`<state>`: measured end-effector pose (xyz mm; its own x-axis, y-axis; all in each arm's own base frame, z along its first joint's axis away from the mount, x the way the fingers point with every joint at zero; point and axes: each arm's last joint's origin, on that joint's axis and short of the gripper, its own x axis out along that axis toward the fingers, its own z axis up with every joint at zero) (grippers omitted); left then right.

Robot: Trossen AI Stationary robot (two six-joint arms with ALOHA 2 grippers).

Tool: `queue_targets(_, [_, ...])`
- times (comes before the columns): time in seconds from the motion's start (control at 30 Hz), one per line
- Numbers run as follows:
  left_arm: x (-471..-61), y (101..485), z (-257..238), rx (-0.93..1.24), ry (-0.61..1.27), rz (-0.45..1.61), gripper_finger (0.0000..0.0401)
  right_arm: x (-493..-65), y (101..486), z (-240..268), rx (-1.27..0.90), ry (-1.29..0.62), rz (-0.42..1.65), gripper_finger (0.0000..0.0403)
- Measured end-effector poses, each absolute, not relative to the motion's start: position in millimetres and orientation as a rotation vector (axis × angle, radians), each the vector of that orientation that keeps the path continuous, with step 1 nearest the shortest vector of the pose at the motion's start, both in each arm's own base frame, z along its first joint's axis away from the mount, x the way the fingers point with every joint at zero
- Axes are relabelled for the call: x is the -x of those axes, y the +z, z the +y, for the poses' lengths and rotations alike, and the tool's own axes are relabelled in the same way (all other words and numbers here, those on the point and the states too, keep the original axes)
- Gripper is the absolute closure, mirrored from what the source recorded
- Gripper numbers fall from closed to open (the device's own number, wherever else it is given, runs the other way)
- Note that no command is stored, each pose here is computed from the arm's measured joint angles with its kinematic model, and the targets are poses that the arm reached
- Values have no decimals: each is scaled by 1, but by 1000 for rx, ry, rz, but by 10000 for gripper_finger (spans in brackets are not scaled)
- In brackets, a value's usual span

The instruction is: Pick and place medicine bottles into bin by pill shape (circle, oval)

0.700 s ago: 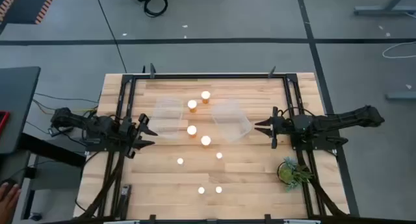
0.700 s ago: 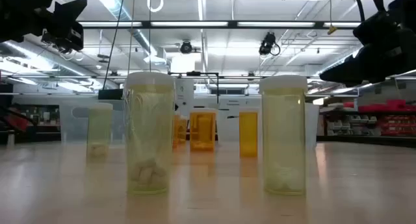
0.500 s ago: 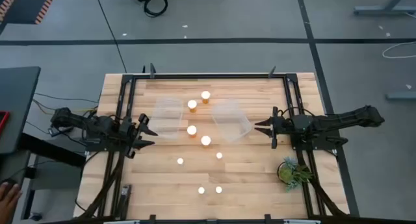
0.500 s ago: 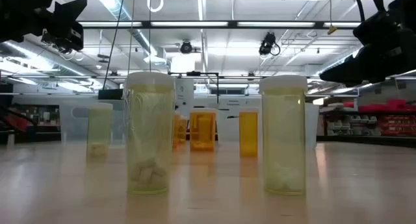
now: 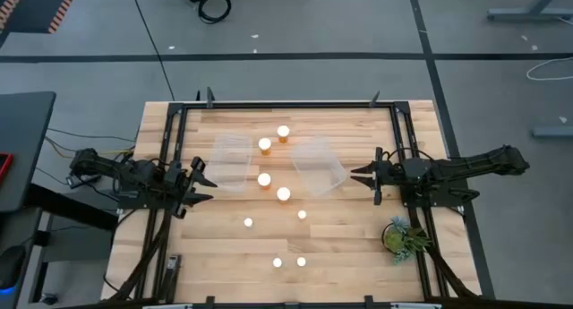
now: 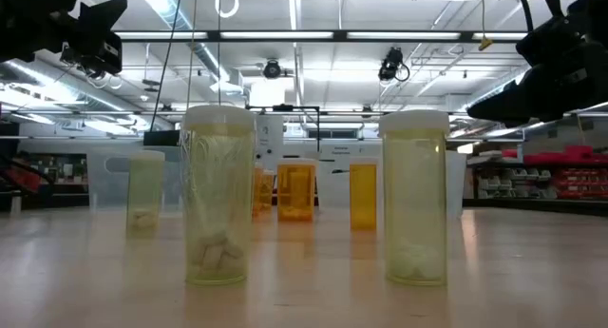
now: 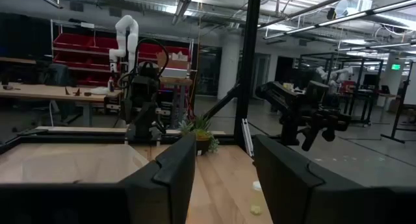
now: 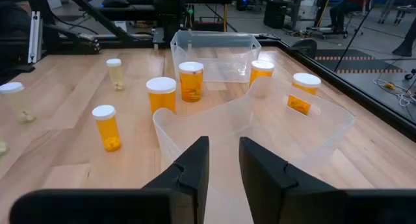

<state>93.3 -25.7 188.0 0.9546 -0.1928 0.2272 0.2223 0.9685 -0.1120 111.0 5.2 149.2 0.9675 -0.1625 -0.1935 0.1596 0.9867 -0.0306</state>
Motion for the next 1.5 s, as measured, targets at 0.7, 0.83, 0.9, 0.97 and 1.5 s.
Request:
queue_targets(0.7, [-93,188,-26,137,-211,-217,236,-111,149,5,15,-163,197,311])
queue_targets(0.83, [-93,188,-26,137,-211,-217,236,-111,149,5,15,-163,197,311])
queue_targets(0.9, [-93,188,-26,145,-212,-217,236,-111,149,5,15,-163,197,311])
queue_targets(0.97, [-93,188,-26,203,-219,-210,236,-111,149,5,15,-163,197,311])
queue_targets(1.5, [-96,186,-24,399,-198,-170,241,-111,149,5,15,-163,197,311])
